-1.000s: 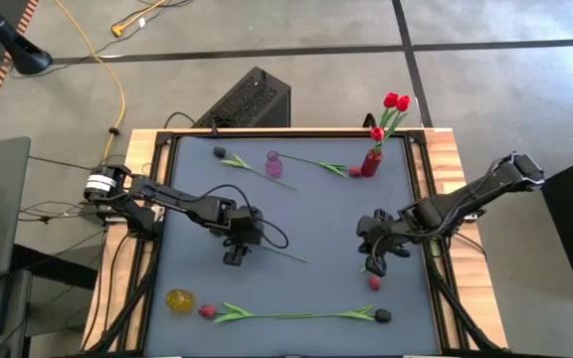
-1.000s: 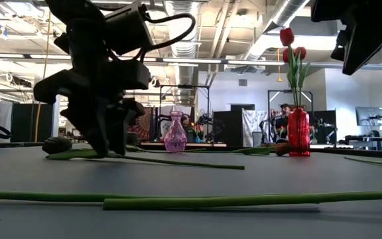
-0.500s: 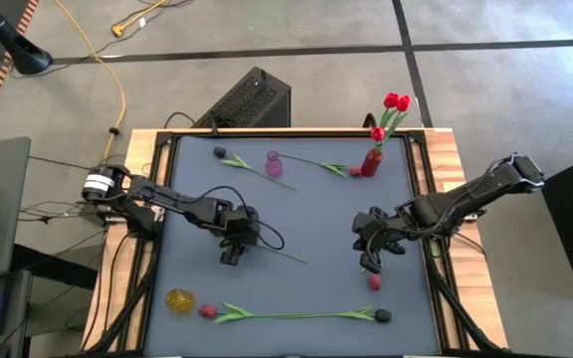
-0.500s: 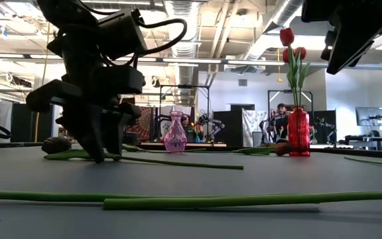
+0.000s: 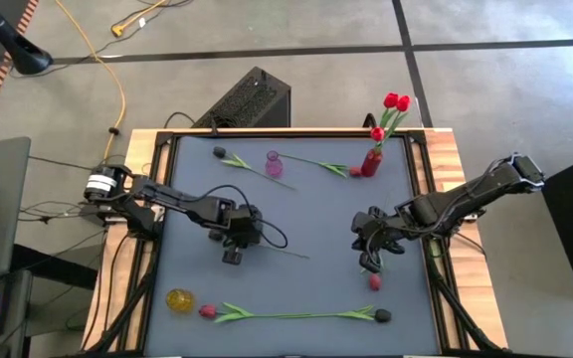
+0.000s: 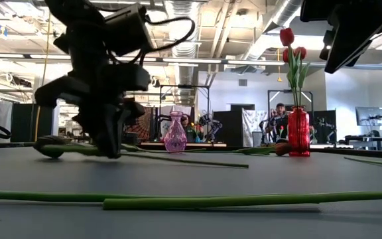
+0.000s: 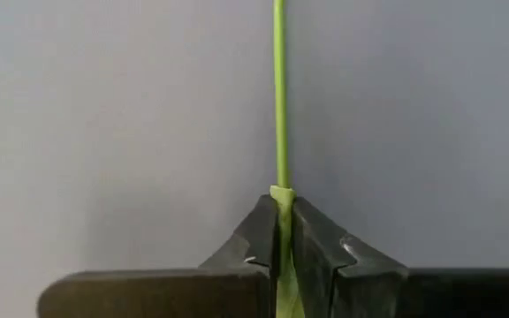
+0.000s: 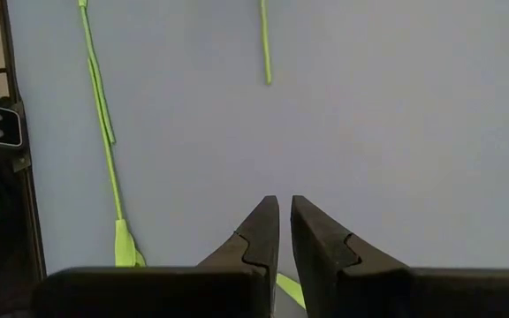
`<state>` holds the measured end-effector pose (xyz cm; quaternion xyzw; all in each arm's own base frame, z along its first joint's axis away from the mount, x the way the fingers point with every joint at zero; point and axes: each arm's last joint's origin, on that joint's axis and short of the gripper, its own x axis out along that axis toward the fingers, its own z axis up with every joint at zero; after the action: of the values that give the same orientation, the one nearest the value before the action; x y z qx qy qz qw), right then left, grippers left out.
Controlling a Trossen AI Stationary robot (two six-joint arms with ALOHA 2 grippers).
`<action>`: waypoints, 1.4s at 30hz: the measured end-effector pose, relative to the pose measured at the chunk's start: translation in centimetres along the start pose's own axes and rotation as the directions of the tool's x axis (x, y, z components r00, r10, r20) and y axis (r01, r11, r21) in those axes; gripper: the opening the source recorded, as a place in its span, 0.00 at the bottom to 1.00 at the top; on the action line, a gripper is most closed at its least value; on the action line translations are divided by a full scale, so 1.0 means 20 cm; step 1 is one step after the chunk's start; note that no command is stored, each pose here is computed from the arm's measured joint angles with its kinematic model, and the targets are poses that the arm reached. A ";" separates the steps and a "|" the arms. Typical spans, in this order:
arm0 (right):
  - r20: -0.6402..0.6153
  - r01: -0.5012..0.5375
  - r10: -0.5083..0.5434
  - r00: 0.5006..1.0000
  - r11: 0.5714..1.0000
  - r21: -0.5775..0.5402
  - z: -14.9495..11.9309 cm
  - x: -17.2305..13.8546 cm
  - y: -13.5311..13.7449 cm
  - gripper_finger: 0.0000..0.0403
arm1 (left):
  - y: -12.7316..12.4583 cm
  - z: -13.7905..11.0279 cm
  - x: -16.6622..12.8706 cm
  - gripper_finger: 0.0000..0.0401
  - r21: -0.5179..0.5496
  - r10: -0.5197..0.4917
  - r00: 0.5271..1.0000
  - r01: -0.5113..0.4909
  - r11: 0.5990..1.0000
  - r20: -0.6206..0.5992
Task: Sort flowers into vase by color
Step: Put the middle black flower into the violet vase
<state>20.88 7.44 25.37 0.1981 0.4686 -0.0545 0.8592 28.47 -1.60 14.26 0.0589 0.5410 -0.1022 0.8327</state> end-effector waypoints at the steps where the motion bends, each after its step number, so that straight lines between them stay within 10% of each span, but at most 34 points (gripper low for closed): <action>1: 0.000 0.000 0.000 1.000 1.000 0.000 0.00 0.00 0.00 0.15 | 0.00 0.02 -0.01 0.02 0.004 0.004 1.000 -0.005 1.000 0.010; 30: 0.285 -0.097 0.125 0.950 0.989 -0.109 0.17 -0.02 0.02 0.15 | 0.00 0.23 -0.38 0.02 0.135 0.189 0.981 -0.183 0.974 -0.033; 42: 0.581 -0.054 0.204 0.788 0.963 -0.264 0.37 -0.09 -0.01 0.15 | -0.03 0.15 -0.67 0.02 0.046 0.274 0.961 -0.276 0.960 0.046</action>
<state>25.64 4.10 30.34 0.0998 0.1592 0.0000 0.9822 25.80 -1.45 27.74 0.1530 0.5081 -0.0009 0.8476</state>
